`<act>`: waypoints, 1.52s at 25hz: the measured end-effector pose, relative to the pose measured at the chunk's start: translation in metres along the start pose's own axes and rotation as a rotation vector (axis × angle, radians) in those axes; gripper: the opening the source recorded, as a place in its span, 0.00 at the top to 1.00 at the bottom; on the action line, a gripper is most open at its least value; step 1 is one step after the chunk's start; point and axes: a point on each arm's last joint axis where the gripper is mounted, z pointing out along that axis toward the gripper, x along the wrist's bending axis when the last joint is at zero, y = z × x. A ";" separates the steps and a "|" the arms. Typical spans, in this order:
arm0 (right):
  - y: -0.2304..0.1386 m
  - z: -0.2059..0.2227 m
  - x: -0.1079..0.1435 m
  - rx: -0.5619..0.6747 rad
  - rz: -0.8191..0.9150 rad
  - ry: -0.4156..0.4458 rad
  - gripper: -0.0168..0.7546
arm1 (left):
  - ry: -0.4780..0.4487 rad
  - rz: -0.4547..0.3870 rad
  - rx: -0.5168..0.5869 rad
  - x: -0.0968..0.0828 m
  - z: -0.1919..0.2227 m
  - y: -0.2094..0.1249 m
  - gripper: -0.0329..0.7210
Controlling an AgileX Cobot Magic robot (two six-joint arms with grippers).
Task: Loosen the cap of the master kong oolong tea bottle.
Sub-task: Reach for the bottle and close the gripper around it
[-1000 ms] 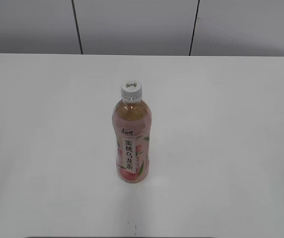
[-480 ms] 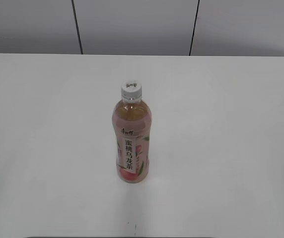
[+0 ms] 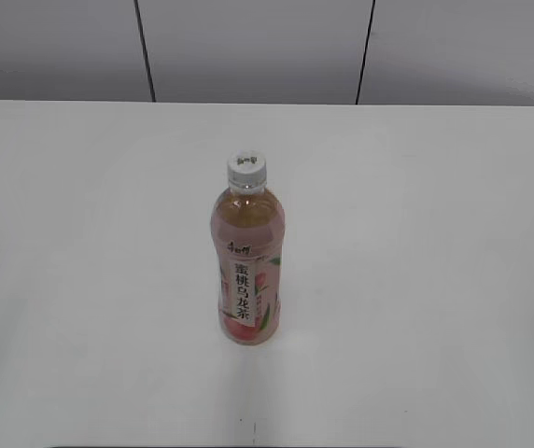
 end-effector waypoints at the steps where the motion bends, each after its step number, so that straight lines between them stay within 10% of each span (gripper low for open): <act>1: 0.000 0.000 0.000 0.000 0.000 0.000 0.27 | 0.000 0.000 0.000 0.000 0.000 0.000 0.34; 10: 0.000 0.000 0.000 0.000 0.000 0.000 0.27 | 0.027 -0.006 -0.231 0.005 0.011 0.044 0.34; 23: 0.000 0.000 0.000 0.000 0.001 0.000 0.27 | 0.011 -0.165 -0.145 0.015 0.141 0.090 0.34; 38: 0.000 0.000 0.000 -0.001 0.000 0.000 0.27 | 0.106 -0.139 -0.181 0.025 0.267 0.069 0.34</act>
